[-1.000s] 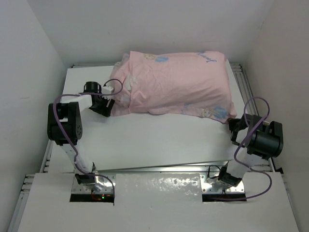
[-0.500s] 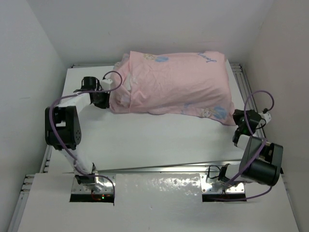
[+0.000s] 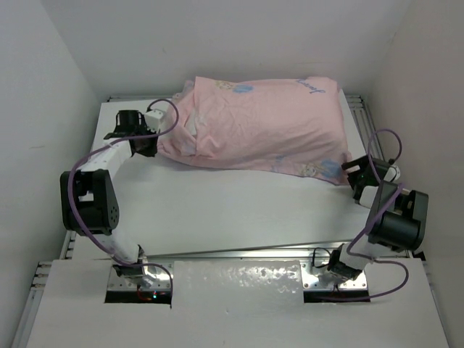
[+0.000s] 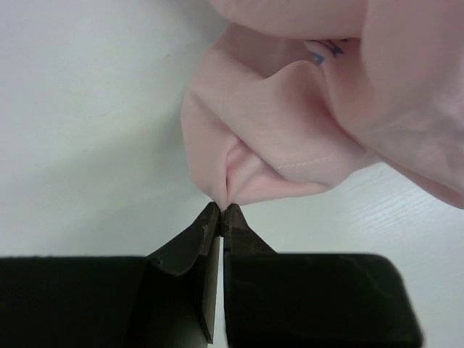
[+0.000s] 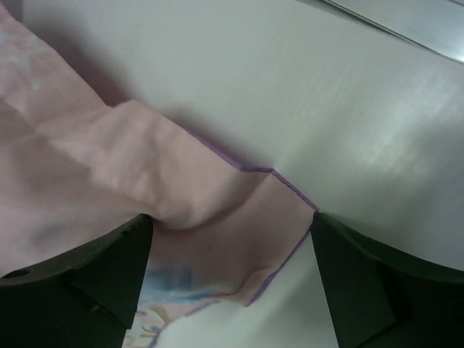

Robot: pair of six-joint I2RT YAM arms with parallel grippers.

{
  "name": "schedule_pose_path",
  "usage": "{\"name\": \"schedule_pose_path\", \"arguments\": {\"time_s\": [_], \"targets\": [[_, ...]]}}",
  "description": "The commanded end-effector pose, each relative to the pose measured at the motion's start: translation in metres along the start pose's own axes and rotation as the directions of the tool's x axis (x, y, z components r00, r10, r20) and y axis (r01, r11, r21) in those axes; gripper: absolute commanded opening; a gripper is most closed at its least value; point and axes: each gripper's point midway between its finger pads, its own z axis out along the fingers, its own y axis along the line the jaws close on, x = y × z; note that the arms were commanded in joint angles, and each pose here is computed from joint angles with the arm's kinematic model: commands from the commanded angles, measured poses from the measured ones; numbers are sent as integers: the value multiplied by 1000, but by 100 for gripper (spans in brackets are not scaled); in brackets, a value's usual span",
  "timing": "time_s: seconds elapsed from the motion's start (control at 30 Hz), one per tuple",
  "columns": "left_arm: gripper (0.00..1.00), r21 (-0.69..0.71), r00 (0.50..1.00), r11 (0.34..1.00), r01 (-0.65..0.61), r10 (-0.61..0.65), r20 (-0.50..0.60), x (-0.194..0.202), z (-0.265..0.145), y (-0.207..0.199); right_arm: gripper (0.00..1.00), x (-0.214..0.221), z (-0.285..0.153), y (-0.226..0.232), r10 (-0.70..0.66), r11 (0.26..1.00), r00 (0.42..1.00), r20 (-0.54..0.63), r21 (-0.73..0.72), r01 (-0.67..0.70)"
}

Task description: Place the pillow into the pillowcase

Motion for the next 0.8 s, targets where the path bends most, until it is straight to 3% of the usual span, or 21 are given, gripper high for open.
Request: {"name": "schedule_pose_path", "arguments": {"time_s": [0.0,0.13,0.2,0.23,0.27,0.3,0.33,0.37,0.4,0.43,0.6,0.77], "targets": [[0,-88,999,996,19,-15,42,-11,-8,26,89,-5,16,15,-5,1000,999,-33,-23,4],[0,-98,998,995,33,-28,56,-11,-14,37,88,8,30,11,88,996,994,-61,-24,-90],[0,-113,998,993,31,-25,57,-11,-18,42,80,13,32,17,114,990,991,-70,-72,-119],[0,-117,998,993,29,-22,62,-13,-19,42,68,20,34,15,125,989,988,-90,-75,-131],[0,-118,998,993,26,-19,66,-15,-21,42,68,22,35,17,125,986,988,-95,-95,-135],[0,-115,997,993,27,-18,72,-17,-22,42,49,23,35,20,133,982,986,-99,-118,-144],[0,-114,997,993,30,-21,77,-19,-24,42,38,26,34,28,135,972,985,-110,-176,-153],[0,-109,996,994,34,-25,83,-22,-24,41,16,25,34,33,137,967,984,-112,-202,-158],[0,-102,996,994,35,-26,90,-24,-25,40,5,23,33,37,131,963,985,-108,-223,-153],[0,-99,994,994,42,-33,100,-29,-28,40,0,20,31,44,134,953,986,-101,-260,-156],[0,-116,990,992,52,-36,139,-45,-43,43,0,6,11,60,124,927,991,-41,-351,-131],[0,-140,984,988,65,-40,176,-55,-67,54,0,-19,-27,80,59,895,994,90,-446,-13]]}}
